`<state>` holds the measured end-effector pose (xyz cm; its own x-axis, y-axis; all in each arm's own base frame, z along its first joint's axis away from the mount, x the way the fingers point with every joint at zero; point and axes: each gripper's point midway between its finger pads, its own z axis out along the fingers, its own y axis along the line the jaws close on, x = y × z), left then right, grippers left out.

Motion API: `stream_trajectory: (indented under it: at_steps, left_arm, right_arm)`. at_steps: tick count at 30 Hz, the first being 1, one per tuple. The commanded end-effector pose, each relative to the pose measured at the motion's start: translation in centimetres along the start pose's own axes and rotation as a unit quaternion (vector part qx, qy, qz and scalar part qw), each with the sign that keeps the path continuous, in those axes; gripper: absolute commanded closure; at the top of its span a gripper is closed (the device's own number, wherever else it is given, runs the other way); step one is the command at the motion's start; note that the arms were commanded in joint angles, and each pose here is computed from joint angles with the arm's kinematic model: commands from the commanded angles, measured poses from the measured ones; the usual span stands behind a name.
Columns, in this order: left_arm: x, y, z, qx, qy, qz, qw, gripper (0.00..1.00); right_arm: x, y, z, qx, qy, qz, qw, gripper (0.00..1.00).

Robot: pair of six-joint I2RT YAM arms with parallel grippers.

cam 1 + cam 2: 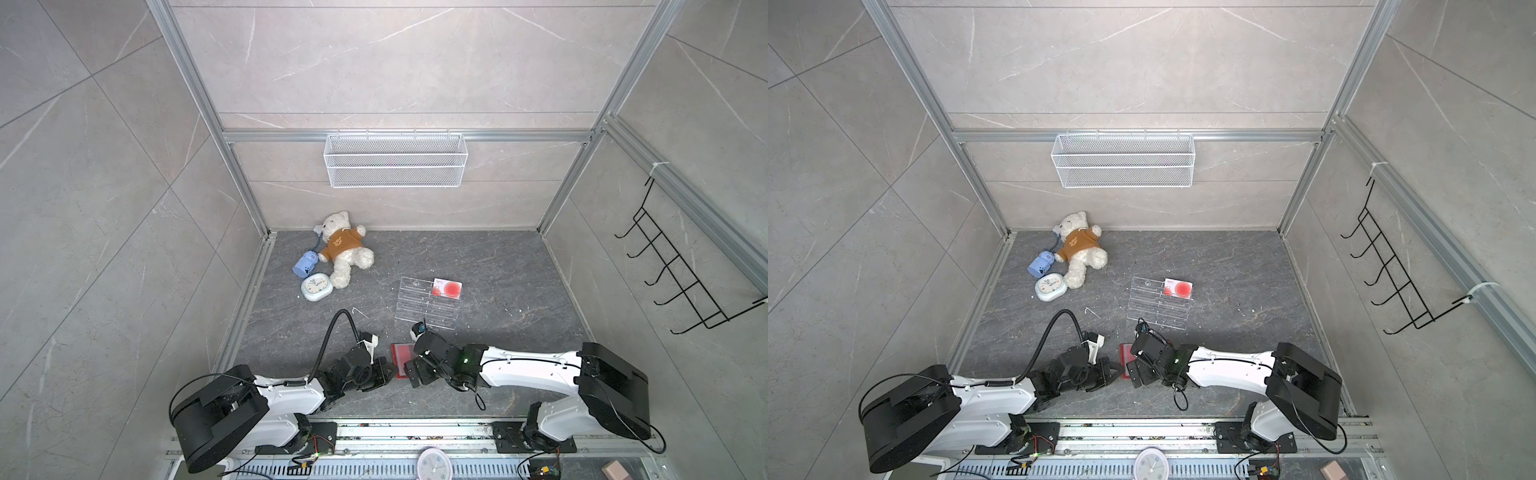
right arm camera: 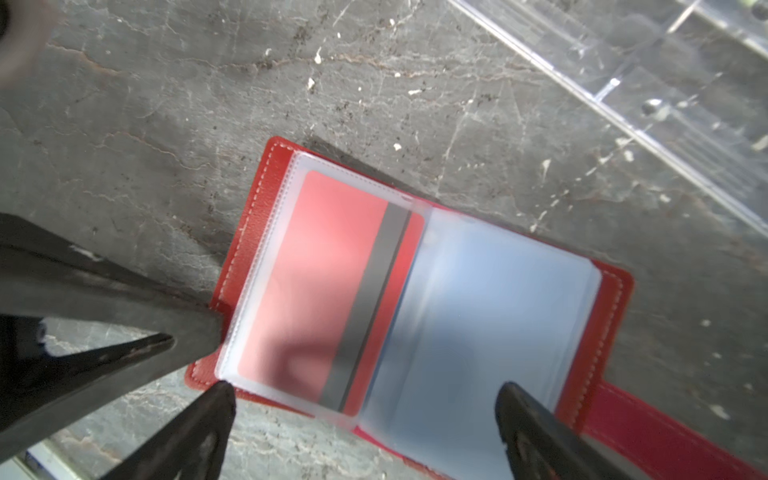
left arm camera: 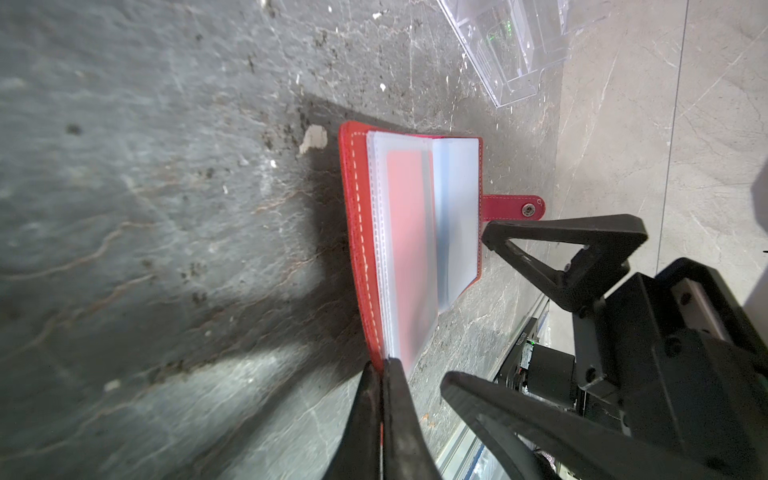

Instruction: Take the credit cards out of the card holder

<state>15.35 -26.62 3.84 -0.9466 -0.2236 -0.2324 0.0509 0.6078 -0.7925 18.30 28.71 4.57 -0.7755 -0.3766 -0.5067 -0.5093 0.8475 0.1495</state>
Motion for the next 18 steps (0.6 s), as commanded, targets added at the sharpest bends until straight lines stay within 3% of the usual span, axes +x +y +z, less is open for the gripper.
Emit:
stream_trajectory:
  at_steps: [1,18]
  left_arm:
    - [-0.5,-2.1,0.0,0.033,-0.007,0.015,0.999,1.0]
    - [-0.6,-2.3,-0.1,0.035,-0.009,0.016,0.999,1.0]
  right_arm:
    - [1.2,-0.4,-0.1,0.016,0.016,-0.028,0.999,0.0]
    - [2.1,-0.3,1.2,0.038,0.034,-0.033,0.998,0.0]
